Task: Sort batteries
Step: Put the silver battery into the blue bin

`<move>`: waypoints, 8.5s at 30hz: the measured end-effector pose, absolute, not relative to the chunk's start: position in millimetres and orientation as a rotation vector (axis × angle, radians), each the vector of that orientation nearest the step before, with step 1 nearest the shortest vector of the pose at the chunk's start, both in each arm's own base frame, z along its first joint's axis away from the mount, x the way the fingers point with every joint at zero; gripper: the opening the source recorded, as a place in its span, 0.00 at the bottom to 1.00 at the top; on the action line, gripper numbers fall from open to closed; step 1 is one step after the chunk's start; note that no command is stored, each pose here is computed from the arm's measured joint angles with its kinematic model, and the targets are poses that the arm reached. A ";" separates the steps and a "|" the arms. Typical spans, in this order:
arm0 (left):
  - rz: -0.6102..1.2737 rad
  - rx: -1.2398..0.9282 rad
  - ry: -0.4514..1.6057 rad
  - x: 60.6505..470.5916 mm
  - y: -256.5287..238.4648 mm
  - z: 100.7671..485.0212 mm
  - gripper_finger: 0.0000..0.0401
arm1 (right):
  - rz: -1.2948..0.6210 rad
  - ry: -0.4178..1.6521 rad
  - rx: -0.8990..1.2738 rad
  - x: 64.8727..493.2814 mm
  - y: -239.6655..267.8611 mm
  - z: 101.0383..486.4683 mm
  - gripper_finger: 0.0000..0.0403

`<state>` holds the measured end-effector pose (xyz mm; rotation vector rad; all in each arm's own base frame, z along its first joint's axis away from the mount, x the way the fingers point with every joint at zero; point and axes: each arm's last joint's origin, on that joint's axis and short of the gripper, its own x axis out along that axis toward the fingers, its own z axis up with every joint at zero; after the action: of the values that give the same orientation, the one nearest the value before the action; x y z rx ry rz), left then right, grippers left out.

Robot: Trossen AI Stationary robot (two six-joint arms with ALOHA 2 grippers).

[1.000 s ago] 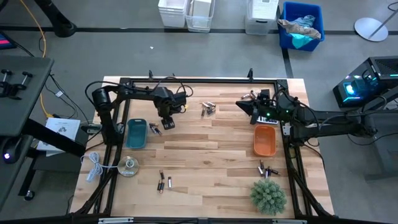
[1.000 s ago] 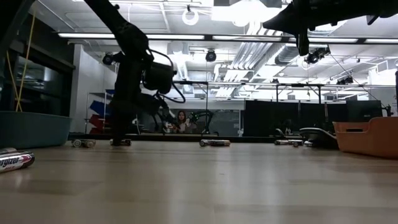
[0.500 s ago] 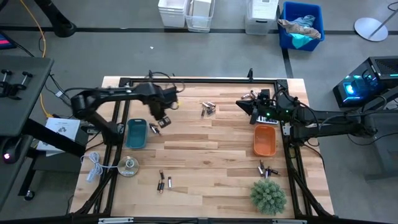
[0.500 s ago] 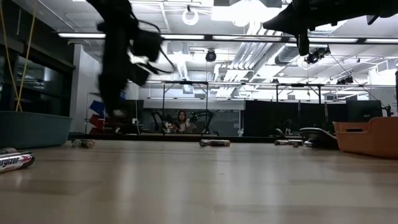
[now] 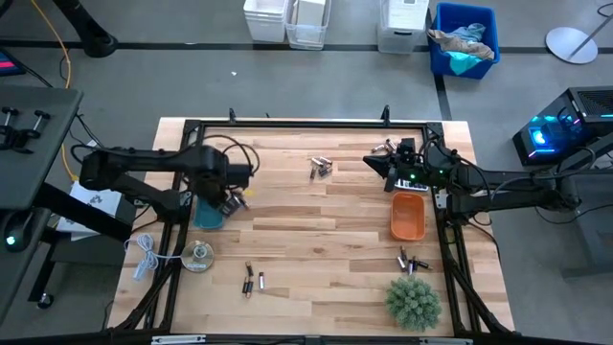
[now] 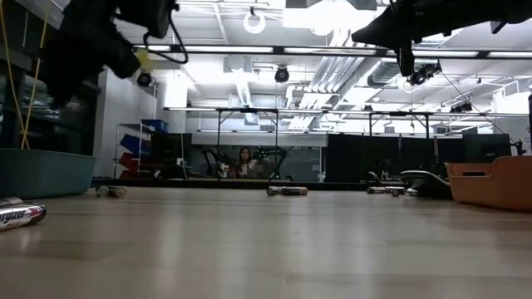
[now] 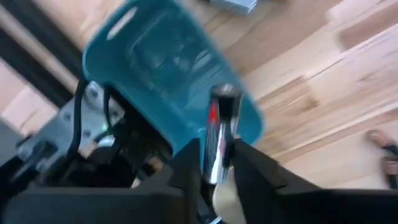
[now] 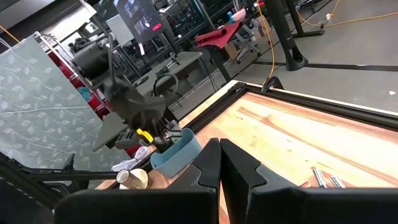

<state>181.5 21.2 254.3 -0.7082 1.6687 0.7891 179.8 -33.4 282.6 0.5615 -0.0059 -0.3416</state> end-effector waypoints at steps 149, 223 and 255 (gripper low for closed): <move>-0.088 0.310 1.184 411.4 210.0 154.4 0.31 | -0.493 -0.031 0.633 177.8 -37.2 279.1 0.00; 0.891 -0.560 0.869 419.1 162.7 136.5 0.56 | -0.569 0.028 0.617 175.9 -38.7 271.7 0.00; 0.614 -0.242 1.170 416.8 146.6 115.7 0.08 | -0.572 0.017 0.663 175.8 -38.7 271.5 0.00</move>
<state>416.8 146.6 115.7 -0.2422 1.1701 0.6144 175.8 -38.7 271.5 0.6625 0.0170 -0.5723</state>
